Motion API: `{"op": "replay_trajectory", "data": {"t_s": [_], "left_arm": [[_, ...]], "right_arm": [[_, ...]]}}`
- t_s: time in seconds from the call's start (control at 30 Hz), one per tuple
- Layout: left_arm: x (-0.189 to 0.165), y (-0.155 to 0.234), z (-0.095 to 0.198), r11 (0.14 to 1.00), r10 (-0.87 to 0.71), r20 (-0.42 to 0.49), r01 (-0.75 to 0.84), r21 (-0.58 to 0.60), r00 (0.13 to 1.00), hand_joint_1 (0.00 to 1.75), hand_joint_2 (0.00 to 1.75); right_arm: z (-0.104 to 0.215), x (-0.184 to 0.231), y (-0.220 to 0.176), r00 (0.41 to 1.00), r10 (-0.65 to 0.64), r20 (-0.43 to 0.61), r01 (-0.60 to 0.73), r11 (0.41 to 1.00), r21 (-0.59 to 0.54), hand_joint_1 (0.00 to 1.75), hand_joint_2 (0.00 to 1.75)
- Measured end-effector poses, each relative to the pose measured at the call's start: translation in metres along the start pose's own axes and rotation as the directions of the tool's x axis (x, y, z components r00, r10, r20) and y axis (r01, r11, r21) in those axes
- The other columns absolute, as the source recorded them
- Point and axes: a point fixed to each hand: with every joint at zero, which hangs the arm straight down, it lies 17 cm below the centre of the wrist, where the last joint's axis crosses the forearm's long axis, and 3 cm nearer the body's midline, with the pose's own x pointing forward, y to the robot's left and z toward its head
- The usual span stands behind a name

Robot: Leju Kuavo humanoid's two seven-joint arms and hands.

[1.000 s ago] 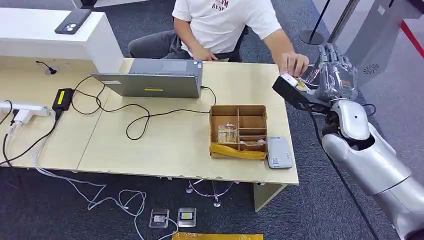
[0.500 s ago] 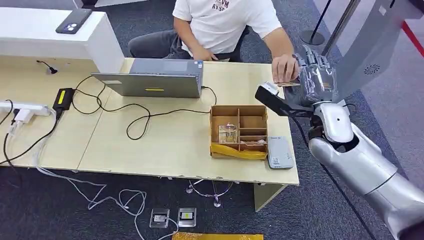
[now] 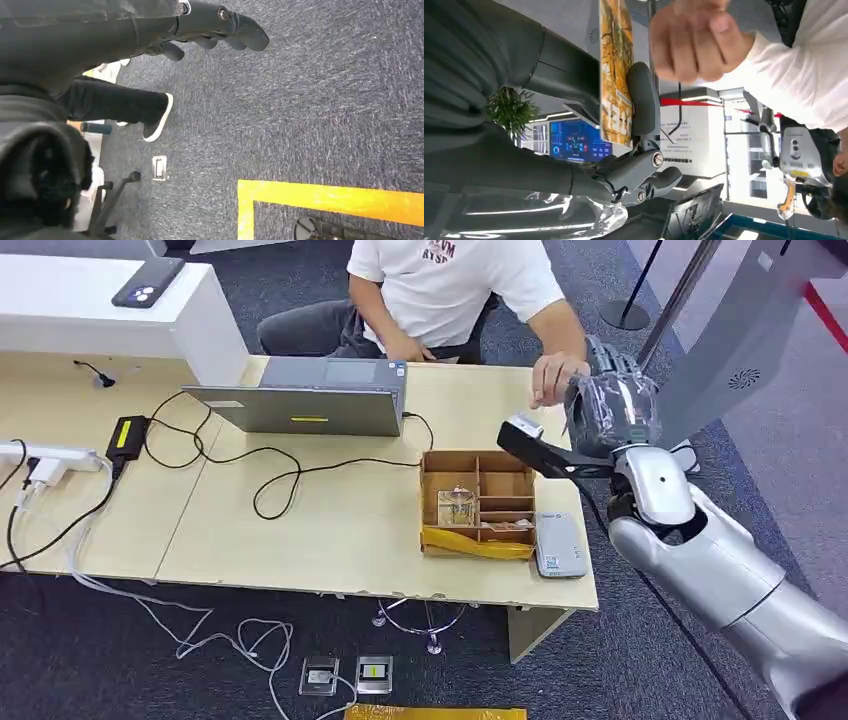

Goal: Pass the card to the sensor for recognition and then transmit it.

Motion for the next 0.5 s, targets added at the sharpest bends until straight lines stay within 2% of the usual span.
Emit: {"op": "replay_trajectory", "data": {"t_s": [0.5], "left_arm": [[-0.0005,0.0002,0.0001,1.0,0.006,-0.003,-0.006,0.002,1.0,0.0,0.0]], "right_arm": [[0.001,-0.0004,0.008,1.0,-0.024,-0.005,0.024,1.0,0.019,1.75,1.75]]}}
